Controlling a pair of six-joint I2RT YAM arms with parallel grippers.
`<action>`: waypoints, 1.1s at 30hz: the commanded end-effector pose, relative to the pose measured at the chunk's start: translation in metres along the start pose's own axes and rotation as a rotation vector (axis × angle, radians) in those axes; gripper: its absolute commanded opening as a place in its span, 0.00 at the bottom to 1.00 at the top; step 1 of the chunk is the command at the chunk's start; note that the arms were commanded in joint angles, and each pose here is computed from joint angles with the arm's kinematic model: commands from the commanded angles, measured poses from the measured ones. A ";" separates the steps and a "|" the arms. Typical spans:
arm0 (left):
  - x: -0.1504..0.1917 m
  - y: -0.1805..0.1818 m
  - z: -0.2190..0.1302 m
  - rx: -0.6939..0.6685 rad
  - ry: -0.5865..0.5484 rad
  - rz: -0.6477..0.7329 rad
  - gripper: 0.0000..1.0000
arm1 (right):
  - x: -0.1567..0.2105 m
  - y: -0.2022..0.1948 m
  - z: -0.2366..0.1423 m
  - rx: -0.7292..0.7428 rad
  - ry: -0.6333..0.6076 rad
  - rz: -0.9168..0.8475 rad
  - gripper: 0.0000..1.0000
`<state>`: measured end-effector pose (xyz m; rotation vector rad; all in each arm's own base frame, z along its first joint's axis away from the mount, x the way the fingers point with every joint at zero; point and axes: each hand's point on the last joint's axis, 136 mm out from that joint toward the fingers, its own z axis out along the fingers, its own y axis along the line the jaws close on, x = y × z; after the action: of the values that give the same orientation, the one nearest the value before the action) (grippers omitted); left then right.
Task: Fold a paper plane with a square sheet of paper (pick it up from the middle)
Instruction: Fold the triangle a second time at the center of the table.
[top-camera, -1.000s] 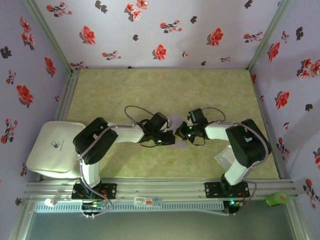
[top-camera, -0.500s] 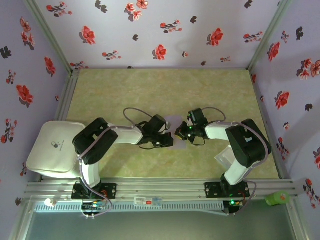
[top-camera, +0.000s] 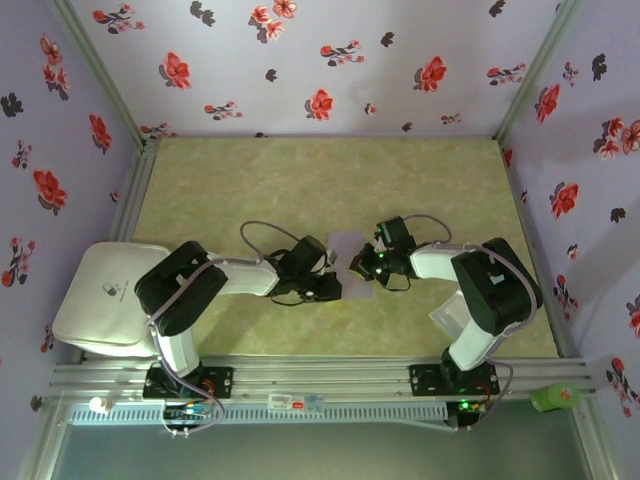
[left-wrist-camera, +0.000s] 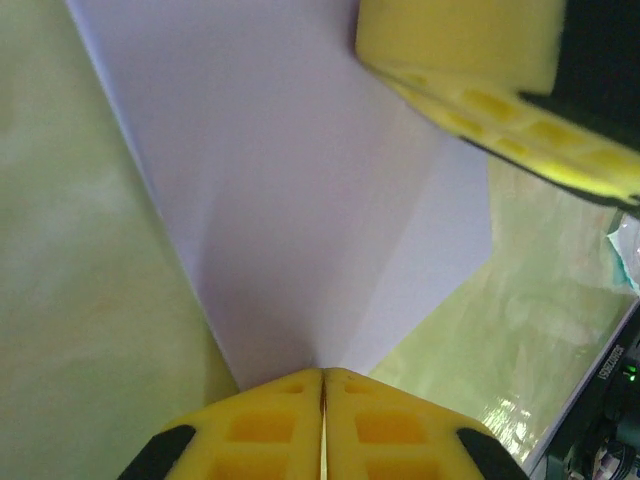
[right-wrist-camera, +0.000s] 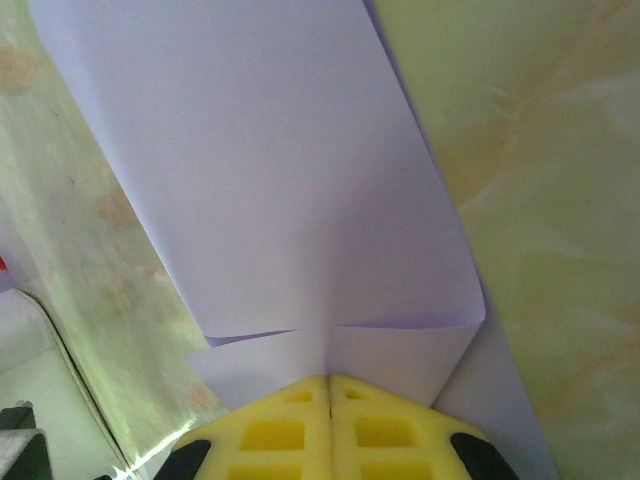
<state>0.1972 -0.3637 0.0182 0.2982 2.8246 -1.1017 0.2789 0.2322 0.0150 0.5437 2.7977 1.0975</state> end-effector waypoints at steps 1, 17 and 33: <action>0.025 0.010 -0.005 -0.036 0.078 -0.010 0.09 | 0.016 -0.055 0.002 0.189 0.027 0.070 0.00; -0.038 -0.038 -0.031 0.144 -0.122 0.028 0.06 | 0.014 -0.050 0.001 0.173 0.022 0.069 0.00; -0.014 0.020 0.024 -0.030 0.028 -0.063 0.01 | 0.014 -0.044 0.002 0.147 0.030 0.068 0.00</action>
<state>0.2285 -0.3845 0.0184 0.2510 2.7853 -1.1965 0.2792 0.2323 0.0155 0.5427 2.7958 1.0982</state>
